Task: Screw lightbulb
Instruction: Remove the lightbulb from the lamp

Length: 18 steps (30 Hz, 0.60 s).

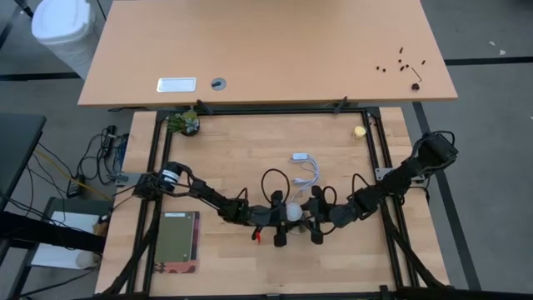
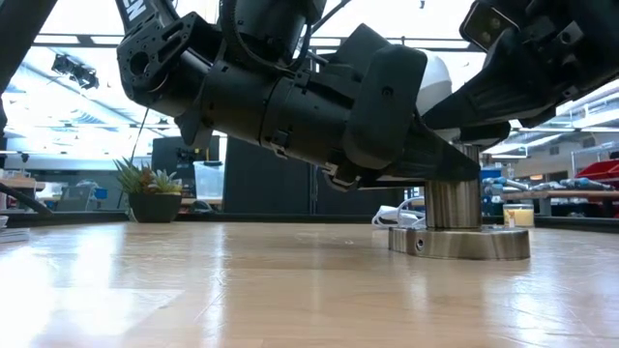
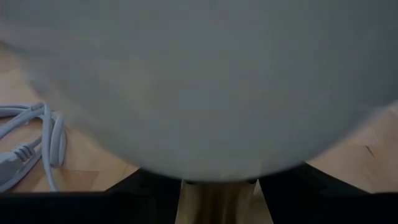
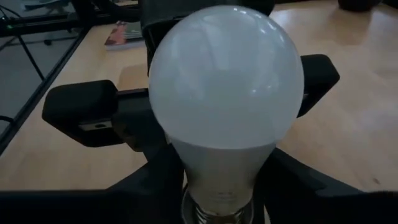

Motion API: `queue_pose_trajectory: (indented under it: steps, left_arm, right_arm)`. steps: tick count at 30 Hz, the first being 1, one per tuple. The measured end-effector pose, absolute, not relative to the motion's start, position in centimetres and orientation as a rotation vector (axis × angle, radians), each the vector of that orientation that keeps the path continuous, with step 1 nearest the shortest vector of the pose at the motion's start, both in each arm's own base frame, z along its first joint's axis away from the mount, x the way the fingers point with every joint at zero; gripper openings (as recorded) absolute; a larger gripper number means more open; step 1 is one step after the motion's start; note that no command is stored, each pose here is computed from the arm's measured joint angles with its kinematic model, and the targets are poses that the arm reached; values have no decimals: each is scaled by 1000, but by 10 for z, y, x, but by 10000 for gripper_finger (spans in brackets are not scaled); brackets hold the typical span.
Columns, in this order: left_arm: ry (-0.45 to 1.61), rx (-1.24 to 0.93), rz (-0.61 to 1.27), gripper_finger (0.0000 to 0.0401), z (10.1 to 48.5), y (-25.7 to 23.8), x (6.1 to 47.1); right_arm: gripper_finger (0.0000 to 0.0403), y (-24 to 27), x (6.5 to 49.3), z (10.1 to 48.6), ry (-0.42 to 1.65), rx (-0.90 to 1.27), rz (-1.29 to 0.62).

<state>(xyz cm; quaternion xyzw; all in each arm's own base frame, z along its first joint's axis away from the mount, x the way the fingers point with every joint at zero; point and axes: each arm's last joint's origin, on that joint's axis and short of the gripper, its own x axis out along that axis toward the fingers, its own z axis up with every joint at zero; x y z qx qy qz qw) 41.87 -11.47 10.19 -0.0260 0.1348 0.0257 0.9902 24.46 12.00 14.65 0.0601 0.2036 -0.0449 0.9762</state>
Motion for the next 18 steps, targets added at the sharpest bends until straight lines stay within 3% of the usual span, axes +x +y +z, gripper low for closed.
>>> queue_pose_trajectory:
  steps: [6, 18]
  left_arm:
    - [261, -40, 73, 200, 103, -114, 418]
    - [314, 25, 73, 268, 120, -112, 414]
  right_arm:
    - [159, 120, 244, 146, 416, 114, -94]
    - [157, 119, 245, 147, 389, 85, -138]
